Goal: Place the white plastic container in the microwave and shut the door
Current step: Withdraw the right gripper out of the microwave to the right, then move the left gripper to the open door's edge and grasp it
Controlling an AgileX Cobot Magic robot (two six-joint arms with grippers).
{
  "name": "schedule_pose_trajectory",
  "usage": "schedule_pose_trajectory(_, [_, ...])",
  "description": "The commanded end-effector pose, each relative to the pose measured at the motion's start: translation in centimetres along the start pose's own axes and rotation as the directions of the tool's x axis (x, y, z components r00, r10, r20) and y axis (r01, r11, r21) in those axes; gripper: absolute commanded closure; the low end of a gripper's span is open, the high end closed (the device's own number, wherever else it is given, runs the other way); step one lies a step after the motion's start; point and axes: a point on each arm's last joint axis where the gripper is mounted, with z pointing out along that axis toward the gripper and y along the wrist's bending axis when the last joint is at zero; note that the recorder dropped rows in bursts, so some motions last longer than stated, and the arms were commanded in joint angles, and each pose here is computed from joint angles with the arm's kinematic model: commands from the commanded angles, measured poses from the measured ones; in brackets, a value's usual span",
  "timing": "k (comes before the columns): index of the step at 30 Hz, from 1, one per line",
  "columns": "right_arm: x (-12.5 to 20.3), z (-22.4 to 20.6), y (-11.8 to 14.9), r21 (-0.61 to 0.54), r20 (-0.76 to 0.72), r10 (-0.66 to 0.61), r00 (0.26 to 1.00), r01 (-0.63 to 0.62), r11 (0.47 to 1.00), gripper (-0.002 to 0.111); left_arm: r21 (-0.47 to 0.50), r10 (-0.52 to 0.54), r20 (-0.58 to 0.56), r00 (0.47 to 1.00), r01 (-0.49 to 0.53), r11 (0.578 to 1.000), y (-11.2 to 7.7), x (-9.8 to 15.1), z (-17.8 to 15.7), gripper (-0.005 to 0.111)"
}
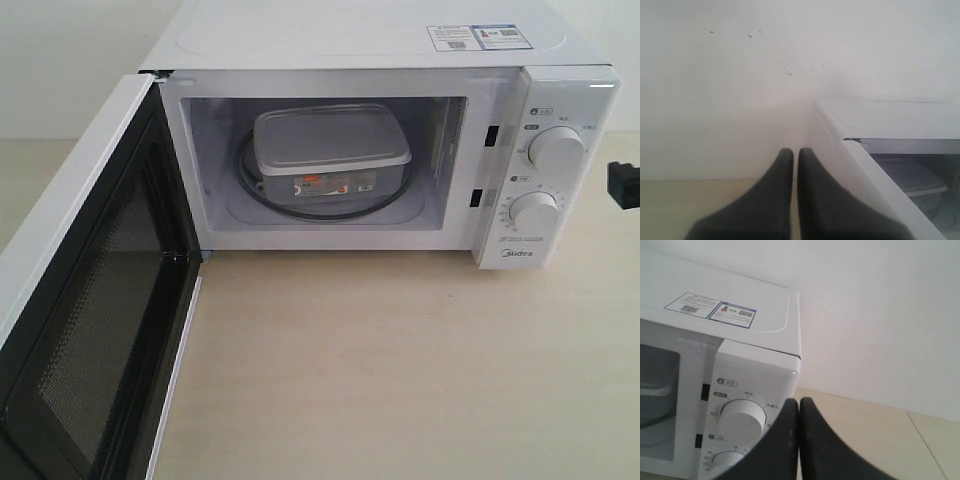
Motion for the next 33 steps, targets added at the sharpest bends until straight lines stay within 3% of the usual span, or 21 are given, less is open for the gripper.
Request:
schedule_pose_trajectory(1, [-0.3, -0.6, -0.5, -0.024, 0.012, 0.023, 1.000, -0.023, 0.999, 0.108, 0.003, 0.012, 0.009, 1.000, -0.012, 1.000, 0.0, -0.3, 0.0, 0.102])
schedule_pose_trajectory(6, [0.3, -0.7, -0.7, -0.008, -0.020, -0.073, 0.997, 0.073, 0.997, 0.108, 0.003, 0.016, 0.000, 1.000, -0.016, 1.000, 0.0, -0.2, 0.0, 0.102])
schedule_pose_trajectory(11, [0.7, -0.8, -2.1, 0.142, -0.071, 0.004, 0.997, 0.006, 0.990, 0.108, 0.003, 0.016, -0.004, 1.000, -0.016, 1.000, 0.0, -0.2, 0.0, 0.102])
schedule_pose_trajectory(16, [0.8, -0.8, -2.3, 0.163, -0.068, 0.032, 0.997, -0.020, 0.986, 0.108, 0.006, 0.016, -0.037, 0.999, -0.016, 1.000, 0.0, 0.1, 0.1, 0.102])
schedule_pose_trajectory(22, [0.8, -0.8, -2.3, 0.164, -0.071, 0.036, 0.997, -0.024, 0.986, 0.108, 0.020, 0.016, -0.200, 0.980, -0.013, 1.000, -0.2, -0.1, 1.0, 0.102])
schedule_pose_trajectory(29, [1.0, -1.0, -2.8, 0.223, -0.088, 0.080, 0.993, -0.059, 0.973, 0.108, 0.068, 0.060, -0.454, 0.889, -0.032, 0.997, -0.7, -4.1, 2.6, 0.102])
schedule_pose_trajectory(33, [1.6, -1.2, -3.2, 0.295, -0.104, 0.214, 0.971, -0.175, 0.939, 0.108, 0.124, 0.052, -0.689, 0.723, 0.047, 0.991, -1.3, -4.7, 5.1, 0.102])
